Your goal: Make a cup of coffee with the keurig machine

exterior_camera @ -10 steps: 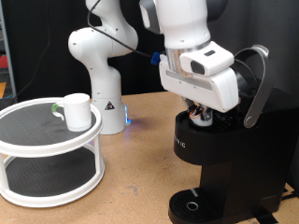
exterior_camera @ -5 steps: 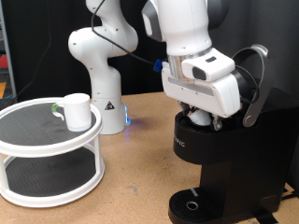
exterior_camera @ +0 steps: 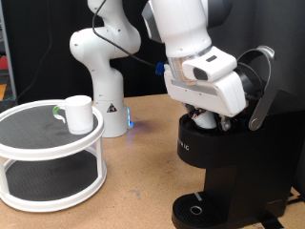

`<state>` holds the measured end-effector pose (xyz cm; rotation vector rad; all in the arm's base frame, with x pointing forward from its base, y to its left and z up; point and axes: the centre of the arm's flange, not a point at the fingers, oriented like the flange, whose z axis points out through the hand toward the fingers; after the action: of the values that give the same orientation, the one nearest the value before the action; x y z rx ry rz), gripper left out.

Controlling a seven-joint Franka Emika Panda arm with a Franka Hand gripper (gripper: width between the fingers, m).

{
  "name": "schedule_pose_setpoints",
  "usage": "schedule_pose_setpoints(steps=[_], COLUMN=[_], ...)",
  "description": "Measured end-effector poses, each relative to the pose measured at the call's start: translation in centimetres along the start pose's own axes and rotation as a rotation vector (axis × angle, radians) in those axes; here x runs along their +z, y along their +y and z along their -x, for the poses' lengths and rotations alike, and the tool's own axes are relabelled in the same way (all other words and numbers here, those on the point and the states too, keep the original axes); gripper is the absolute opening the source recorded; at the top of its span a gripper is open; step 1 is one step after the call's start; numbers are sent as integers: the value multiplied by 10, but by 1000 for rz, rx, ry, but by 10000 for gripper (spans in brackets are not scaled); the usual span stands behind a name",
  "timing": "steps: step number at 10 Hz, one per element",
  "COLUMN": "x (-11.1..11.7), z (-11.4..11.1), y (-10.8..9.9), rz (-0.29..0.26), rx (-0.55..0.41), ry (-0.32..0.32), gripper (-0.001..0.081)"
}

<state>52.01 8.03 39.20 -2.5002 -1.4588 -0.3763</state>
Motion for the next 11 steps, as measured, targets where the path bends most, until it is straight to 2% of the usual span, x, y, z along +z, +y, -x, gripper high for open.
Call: schedule_pose_setpoints(steps=[3,5,8,11], x=[-20,-36,-53,-59], z=[2,5,14,21], y=[0,-4,-15,-22], rz=[1,-18,-122,-128], rx=[-5,-6,-37,-62], ry=[66,81,42,12], gripper=[806,806,806,806])
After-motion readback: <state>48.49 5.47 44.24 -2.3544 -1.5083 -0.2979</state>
